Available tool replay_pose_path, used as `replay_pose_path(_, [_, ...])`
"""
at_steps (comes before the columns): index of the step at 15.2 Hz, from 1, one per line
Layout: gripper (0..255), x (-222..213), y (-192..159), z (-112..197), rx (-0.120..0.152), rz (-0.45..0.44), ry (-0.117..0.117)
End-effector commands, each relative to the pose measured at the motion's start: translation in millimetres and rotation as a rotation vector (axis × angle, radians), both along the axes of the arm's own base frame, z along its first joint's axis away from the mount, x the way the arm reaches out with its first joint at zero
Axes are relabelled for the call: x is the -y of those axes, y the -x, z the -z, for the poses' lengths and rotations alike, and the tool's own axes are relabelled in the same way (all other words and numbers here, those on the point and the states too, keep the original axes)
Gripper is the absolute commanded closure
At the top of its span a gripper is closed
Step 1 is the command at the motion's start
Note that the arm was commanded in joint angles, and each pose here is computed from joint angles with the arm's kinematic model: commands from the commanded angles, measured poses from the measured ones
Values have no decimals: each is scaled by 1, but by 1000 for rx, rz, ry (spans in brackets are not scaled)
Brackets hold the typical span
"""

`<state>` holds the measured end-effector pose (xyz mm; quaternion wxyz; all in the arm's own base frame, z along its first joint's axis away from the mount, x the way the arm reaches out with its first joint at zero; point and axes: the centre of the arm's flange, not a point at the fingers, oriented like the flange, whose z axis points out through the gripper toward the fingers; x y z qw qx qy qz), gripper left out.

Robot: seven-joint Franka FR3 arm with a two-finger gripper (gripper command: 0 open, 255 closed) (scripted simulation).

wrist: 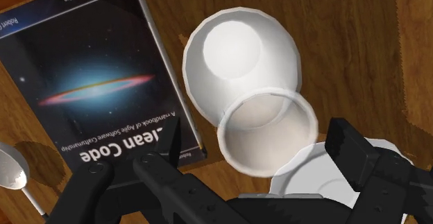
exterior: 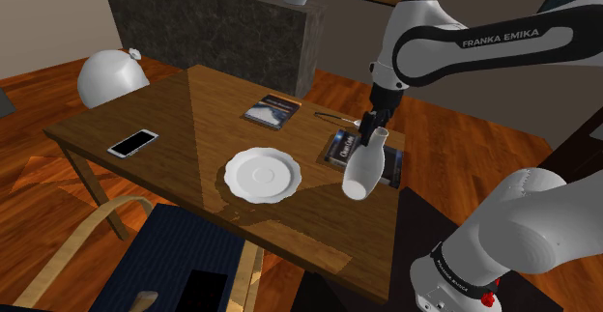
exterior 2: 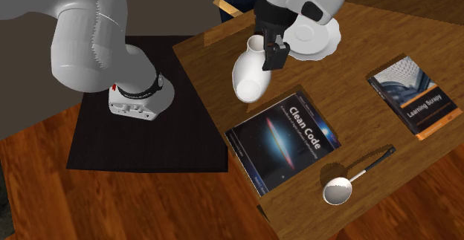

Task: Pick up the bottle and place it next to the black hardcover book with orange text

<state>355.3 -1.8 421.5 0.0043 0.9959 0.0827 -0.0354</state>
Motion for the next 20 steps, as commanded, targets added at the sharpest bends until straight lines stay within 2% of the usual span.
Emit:
replay_pose_path(1, [0,0,0,0,0,0,0])
replay_pose_path(4, [0,0,0,0,0,0,0])
replay_pose_path(5, [255,0,0,0,0,0,0])
replay_pose_path(14, [255,0,0,0,0,0,0])
replay_pose_path(20, [255,0,0,-31,0,0,0])
